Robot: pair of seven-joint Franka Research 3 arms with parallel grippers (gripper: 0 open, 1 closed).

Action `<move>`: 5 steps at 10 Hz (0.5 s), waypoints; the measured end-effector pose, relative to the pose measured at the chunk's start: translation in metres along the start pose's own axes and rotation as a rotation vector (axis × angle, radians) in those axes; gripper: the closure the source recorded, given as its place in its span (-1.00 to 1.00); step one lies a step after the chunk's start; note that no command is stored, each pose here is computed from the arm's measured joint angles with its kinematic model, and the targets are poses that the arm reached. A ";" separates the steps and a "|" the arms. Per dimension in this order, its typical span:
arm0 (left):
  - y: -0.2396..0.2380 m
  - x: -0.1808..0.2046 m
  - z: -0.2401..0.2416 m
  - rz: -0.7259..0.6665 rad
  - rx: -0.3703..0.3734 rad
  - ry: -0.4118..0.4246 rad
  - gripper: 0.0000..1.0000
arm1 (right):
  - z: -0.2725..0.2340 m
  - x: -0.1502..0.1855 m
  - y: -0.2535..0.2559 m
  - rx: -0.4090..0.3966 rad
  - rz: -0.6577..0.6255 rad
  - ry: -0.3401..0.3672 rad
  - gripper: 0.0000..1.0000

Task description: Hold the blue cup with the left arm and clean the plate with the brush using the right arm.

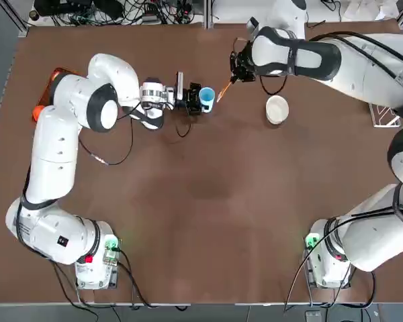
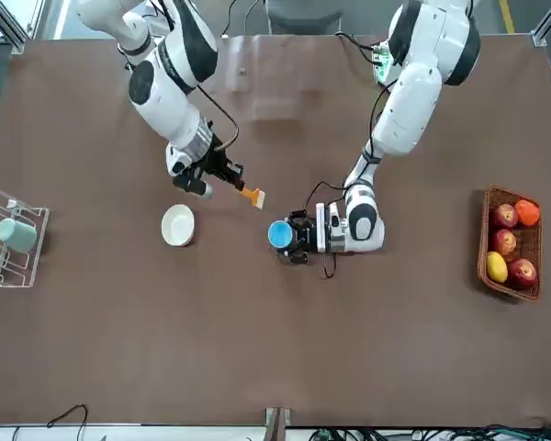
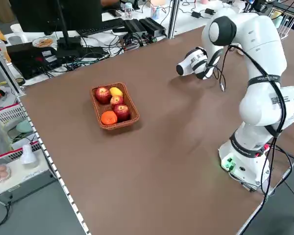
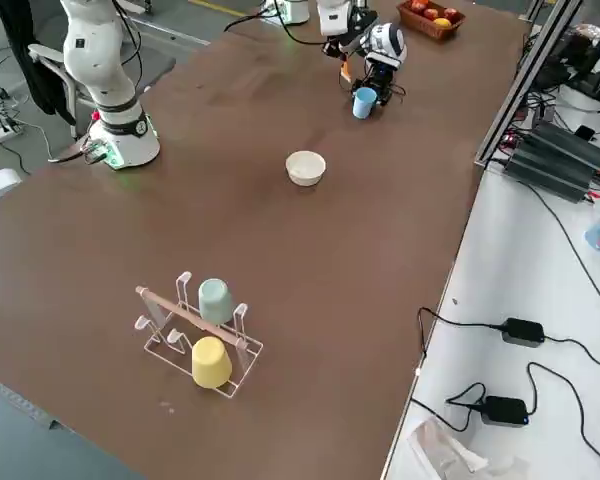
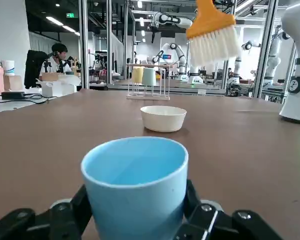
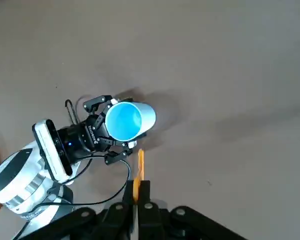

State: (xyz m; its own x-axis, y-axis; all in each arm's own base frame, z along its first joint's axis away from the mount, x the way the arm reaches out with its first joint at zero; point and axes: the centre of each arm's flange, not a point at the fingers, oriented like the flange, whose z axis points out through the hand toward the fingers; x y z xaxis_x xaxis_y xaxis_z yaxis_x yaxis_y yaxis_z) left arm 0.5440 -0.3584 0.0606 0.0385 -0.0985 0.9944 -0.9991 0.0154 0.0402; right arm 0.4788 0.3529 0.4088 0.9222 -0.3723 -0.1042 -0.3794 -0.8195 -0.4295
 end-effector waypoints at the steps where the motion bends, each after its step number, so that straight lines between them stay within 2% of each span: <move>1: 0.000 0.000 0.000 0.000 0.000 0.000 -0.47 | 0.003 -0.004 -0.008 -0.010 0.000 0.010 0.90; 5: 0.001 -0.001 0.001 0.049 -0.002 0.000 -0.46 | 0.023 -0.013 -0.036 -0.082 -0.005 0.089 0.90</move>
State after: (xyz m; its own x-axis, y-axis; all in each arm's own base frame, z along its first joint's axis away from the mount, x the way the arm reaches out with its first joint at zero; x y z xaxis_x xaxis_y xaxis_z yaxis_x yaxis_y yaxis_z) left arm 0.5428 -0.3589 0.0600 -0.0100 -0.0972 0.9952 -0.9997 0.0220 -0.0079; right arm 0.4821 0.3971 0.4053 0.9154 -0.4020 -0.0208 -0.3827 -0.8531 -0.3546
